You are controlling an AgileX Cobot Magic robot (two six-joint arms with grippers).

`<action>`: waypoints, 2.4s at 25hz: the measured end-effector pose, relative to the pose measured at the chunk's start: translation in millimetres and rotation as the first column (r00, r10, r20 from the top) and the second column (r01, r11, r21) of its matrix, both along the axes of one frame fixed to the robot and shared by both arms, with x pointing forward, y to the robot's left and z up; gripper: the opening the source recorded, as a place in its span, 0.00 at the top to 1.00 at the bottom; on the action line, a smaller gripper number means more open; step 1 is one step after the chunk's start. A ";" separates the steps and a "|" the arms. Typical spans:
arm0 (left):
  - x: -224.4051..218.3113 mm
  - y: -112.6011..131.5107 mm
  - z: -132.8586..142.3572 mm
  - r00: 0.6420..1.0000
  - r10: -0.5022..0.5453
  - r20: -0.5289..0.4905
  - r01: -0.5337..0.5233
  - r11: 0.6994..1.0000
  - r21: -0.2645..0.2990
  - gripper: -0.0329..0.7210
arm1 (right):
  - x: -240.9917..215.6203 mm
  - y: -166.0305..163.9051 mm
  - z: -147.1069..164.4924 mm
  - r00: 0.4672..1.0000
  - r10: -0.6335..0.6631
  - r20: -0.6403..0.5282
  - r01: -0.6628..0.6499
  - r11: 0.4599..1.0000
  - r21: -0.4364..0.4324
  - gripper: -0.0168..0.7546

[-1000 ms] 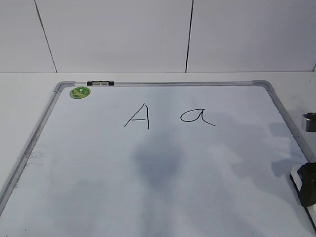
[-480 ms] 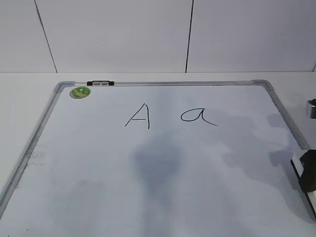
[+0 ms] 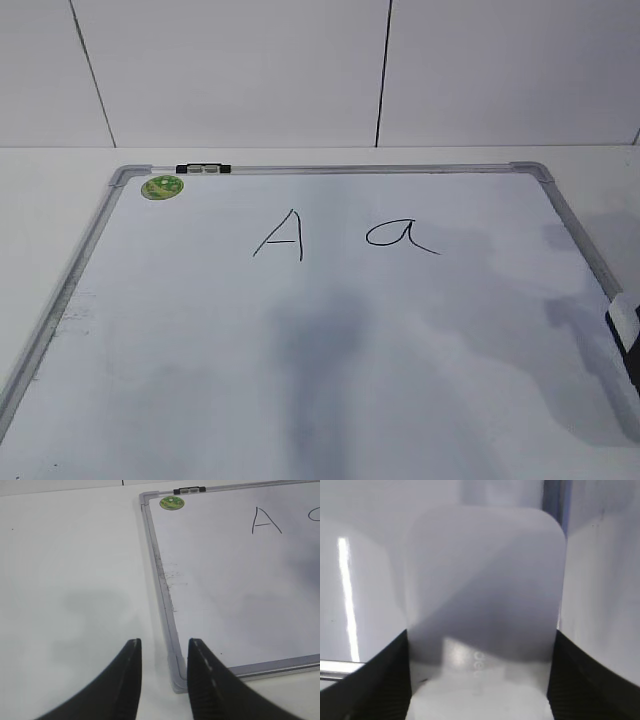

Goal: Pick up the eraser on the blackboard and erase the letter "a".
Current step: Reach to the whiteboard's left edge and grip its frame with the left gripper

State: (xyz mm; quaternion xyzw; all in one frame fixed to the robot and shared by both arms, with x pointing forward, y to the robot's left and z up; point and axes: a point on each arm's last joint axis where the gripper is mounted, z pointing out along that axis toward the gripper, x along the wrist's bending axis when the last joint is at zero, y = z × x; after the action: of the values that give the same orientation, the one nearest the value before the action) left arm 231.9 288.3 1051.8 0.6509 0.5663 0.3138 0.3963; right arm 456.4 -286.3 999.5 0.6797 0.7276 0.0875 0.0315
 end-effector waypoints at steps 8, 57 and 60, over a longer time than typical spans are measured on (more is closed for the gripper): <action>0.0 0.0 0.0 1.000 0.000 0.000 0.000 1.000 0.000 0.65 | -4.5 3.6 23.0 0.999 -0.013 0.047 0.011 0.999 0.045 0.25; 153.9 -5.3 22.2 0.979 0.041 -0.198 -0.065 0.991 -0.118 0.64 | -9.2 9.3 25.9 1.000 -0.025 -0.019 0.027 0.994 0.110 0.25; 176.4 -5.9 25.3 0.970 0.040 -0.240 -0.069 0.991 -0.115 0.64 | -9.2 9.3 25.9 1.000 -0.025 -0.019 0.027 0.994 0.110 0.25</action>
State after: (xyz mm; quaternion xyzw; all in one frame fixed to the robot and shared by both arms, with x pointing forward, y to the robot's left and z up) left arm 408.2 282.4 1077.1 0.6423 0.6455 0.2092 0.3564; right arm 447.2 -277.1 1025.5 0.6905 0.7130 0.1213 -0.0114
